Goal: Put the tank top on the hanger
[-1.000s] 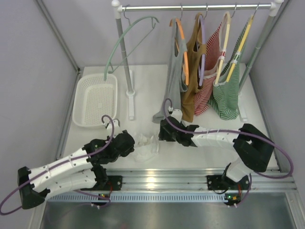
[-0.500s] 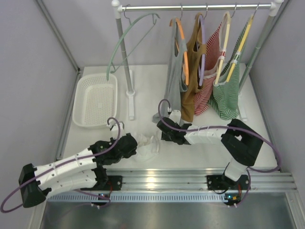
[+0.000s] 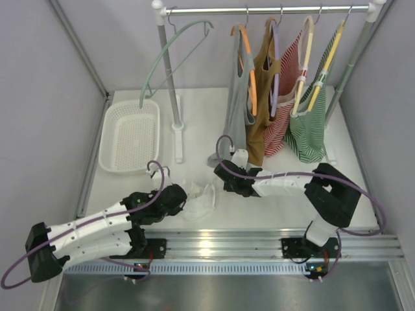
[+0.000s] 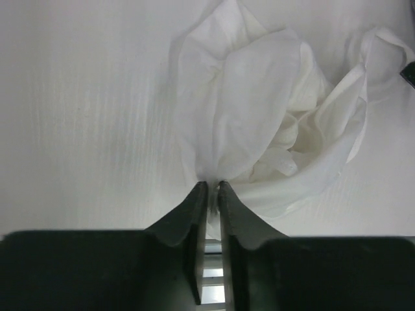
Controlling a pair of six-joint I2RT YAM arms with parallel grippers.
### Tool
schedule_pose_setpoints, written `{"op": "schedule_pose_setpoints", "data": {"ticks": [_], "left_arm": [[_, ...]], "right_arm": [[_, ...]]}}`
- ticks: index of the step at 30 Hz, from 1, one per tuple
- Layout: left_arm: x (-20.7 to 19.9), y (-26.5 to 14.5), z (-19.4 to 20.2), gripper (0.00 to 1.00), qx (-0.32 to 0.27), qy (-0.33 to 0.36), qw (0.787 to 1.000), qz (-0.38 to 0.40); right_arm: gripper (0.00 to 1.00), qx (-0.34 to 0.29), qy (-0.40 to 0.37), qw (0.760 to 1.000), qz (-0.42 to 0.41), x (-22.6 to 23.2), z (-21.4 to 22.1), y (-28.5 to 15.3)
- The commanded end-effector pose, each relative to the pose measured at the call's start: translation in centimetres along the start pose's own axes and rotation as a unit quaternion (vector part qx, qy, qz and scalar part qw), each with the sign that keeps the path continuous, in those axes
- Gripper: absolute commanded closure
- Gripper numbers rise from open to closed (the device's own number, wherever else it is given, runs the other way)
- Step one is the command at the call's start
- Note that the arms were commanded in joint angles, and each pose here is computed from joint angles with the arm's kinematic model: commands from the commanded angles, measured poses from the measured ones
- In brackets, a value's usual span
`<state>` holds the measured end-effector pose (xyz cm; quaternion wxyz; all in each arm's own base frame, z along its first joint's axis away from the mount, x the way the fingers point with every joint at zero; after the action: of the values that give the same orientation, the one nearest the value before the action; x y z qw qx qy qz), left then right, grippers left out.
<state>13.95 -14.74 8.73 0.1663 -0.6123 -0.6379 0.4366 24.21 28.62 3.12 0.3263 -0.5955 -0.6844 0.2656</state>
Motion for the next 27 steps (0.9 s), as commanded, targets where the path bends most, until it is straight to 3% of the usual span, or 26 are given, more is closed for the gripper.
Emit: {"op": "schedule_pose_setpoints", "data": {"ticks": [1,2,5,17,27], "left_arm": [[-1.3,-0.7,-1.5,0.85,-0.024,-0.006,0.999,0.023],[-1.2,-0.7,-1.7,0.93,-0.029,-0.004,0.999,0.019],[-1.6,-1.2,-2.5,1.00,-0.038,-0.002,0.999,0.020],[-4.6,-3.1,-8.1,1.00,-0.095,0.015,0.995,0.032],[-7.2,-3.3,-13.1,1.00,-0.105,-0.022,0.990,0.087]], "right_arm": [[1.00,-0.041,-0.001,0.999,-0.010,-0.3,-2.6,-3.9],[1.00,-0.060,0.010,0.998,-0.027,-0.1,-4.0,-5.6],[1.00,-0.094,0.022,0.994,-0.049,-0.4,-6.1,-9.2],[1.00,-0.252,0.007,0.957,-0.142,-1.0,-14.5,-23.1],[1.00,-0.324,-0.023,0.933,-0.158,-1.0,-20.1,-31.0]]}}
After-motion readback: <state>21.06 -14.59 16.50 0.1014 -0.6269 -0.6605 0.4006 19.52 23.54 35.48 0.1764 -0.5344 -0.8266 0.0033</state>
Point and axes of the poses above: each gripper's point midway between its finger pads, its own y axis out along the fingers, its own x axis along the line the jaws close on, z = x × y, the point moved 1 cm from there along -y, back along the fingers, and after that the axes turned 5 degrees about -y, right-handed, at the moved point
